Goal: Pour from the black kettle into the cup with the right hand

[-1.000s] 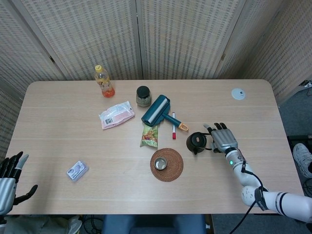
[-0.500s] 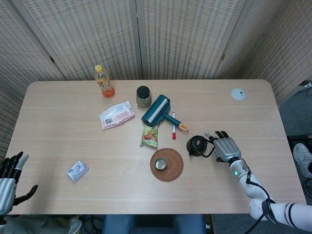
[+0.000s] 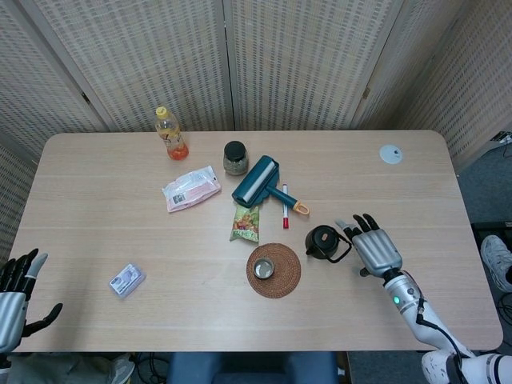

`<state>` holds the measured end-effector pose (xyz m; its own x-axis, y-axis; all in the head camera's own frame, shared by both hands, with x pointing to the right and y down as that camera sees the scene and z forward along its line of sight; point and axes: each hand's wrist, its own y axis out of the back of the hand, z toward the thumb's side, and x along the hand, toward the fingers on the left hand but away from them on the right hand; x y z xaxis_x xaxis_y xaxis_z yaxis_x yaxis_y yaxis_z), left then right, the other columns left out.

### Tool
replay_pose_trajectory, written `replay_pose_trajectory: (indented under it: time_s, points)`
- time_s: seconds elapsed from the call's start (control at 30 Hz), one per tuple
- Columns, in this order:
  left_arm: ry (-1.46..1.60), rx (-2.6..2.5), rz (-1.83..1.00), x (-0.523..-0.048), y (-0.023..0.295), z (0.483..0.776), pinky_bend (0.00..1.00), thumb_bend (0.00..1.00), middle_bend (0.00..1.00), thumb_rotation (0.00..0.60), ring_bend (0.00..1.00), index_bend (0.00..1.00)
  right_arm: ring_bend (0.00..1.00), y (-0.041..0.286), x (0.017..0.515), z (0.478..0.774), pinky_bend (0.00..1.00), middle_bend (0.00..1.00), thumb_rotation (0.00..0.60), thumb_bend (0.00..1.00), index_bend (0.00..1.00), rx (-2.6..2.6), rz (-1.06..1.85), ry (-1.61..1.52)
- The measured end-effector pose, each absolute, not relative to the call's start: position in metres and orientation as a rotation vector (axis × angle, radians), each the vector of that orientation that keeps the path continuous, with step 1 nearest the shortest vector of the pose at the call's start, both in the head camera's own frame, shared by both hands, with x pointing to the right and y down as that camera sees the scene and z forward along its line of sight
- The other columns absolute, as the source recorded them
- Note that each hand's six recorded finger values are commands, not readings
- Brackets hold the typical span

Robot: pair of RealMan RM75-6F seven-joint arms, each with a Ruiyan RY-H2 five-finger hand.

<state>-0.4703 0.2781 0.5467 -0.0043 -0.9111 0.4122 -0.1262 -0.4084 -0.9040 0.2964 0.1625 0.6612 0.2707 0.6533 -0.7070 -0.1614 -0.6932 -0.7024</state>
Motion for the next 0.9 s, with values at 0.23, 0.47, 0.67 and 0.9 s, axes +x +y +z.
replay_pose_trajectory:
  time_s: [0.23,0.47,0.67,0.9]
  points:
    - [1.094,-1.596,-1.483,-0.471,0.279,0.546,0.00,0.24,0.00,0.600,0.01,0.00,0.00,0.175,0.290,0.665,0.02,0.10,0.600,0.00,0.01,-1.797,1.449,-0.392]
    - [1.096,-1.599,-1.485,-0.471,0.280,0.546,0.00,0.24,0.00,0.600,0.01,0.00,0.00,0.175,0.280,0.680,0.02,0.10,0.600,0.00,0.01,-1.745,1.424,-0.377]
    - [1.102,-1.592,-1.487,-0.474,0.281,0.544,0.00,0.24,0.00,0.600,0.01,0.00,0.00,0.167,0.269,0.689,0.02,0.10,0.600,0.00,0.01,-1.726,1.419,-0.380]
    - [1.104,-1.593,-1.494,-0.475,0.284,0.543,0.00,0.24,0.00,0.600,0.01,0.00,0.00,0.158,0.256,0.700,0.02,0.10,0.600,0.00,0.01,-1.699,1.420,-0.373]
